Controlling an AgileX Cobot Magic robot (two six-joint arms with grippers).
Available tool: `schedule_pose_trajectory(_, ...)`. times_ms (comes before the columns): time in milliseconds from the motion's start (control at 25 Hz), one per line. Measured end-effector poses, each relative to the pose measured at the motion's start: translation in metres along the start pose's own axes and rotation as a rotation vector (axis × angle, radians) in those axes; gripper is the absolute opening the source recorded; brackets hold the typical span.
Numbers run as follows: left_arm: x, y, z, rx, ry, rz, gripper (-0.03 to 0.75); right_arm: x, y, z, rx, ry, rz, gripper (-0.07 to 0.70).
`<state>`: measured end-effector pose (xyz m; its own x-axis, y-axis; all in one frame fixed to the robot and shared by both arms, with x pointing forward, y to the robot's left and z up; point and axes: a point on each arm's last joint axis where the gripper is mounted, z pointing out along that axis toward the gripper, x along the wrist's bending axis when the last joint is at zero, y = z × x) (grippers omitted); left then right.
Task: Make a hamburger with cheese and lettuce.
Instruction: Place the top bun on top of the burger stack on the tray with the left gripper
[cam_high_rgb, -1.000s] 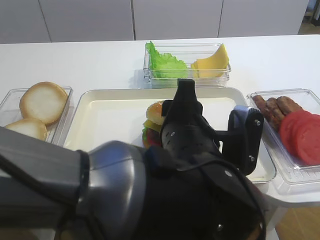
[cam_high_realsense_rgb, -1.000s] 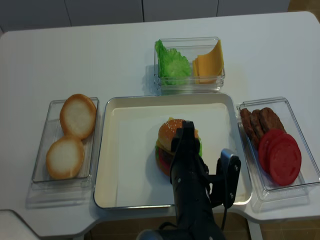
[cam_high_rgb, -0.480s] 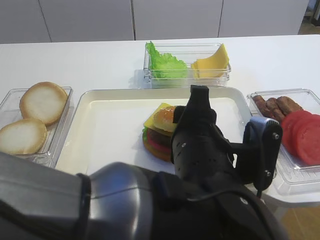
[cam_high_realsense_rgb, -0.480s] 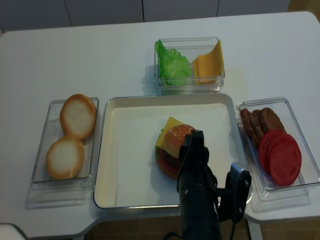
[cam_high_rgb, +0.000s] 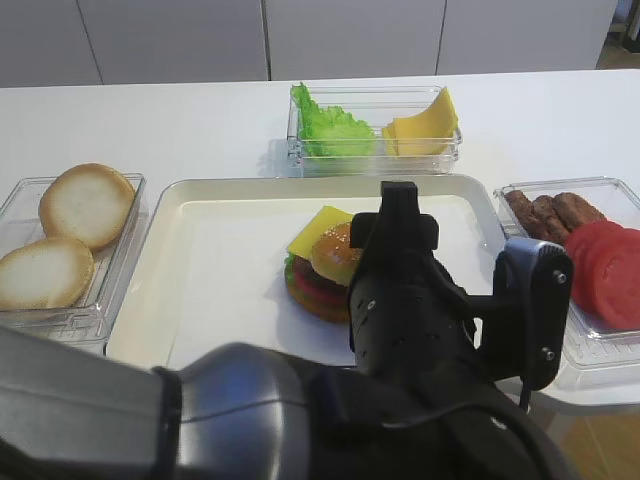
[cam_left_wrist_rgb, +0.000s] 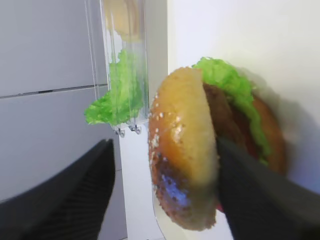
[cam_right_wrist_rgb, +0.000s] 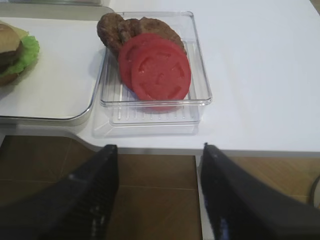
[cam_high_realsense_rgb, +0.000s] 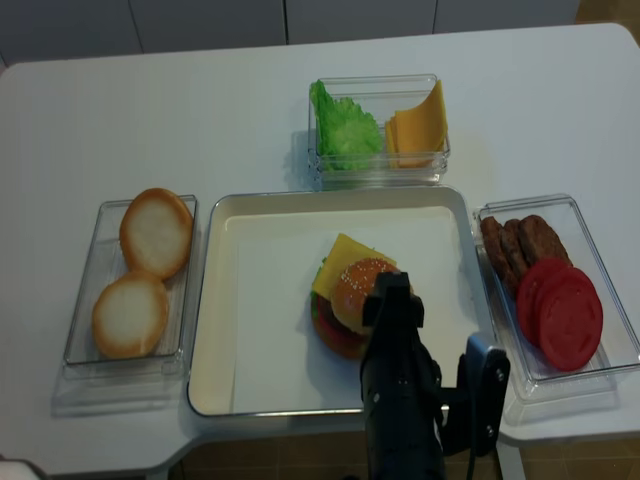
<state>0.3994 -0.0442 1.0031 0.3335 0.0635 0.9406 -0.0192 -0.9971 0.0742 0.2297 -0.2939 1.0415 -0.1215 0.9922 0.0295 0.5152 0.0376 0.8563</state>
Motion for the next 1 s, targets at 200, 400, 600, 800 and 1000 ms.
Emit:
schedule_pose_trajectory(200, -0.0014, -0.0010, 0.0000, 0.011, -0.016, -0.031, 0.505, 0.0000, 0.0000, 0.0000, 0.000, 0.000, 0.000, 0.399)
schedule_pose_trajectory(400, -0.0019, -0.0013, 0.0000, 0.014, -0.021, -0.045, 0.541, 0.0000, 0.0000, 0.0000, 0.000, 0.000, 0.000, 0.399)
schedule_pose_trajectory(600, -0.0022, -0.0015, 0.0000, 0.017, -0.024, -0.057, 0.549, 0.0000, 0.0000, 0.0000, 0.000, 0.000, 0.000, 0.399)
schedule_pose_trajectory(800, -0.0006, -0.0013, 0.0014, 0.011, -0.012, -0.068, 0.551, 0.0000, 0.0000, 0.0000, 0.000, 0.000, 0.000, 0.399)
schedule_pose_trajectory(1000, 0.0025, -0.0053, 0.0089, 0.032, -0.007, -0.094, 0.552, 0.0000, 0.0000, 0.0000, 0.000, 0.000, 0.000, 0.399)
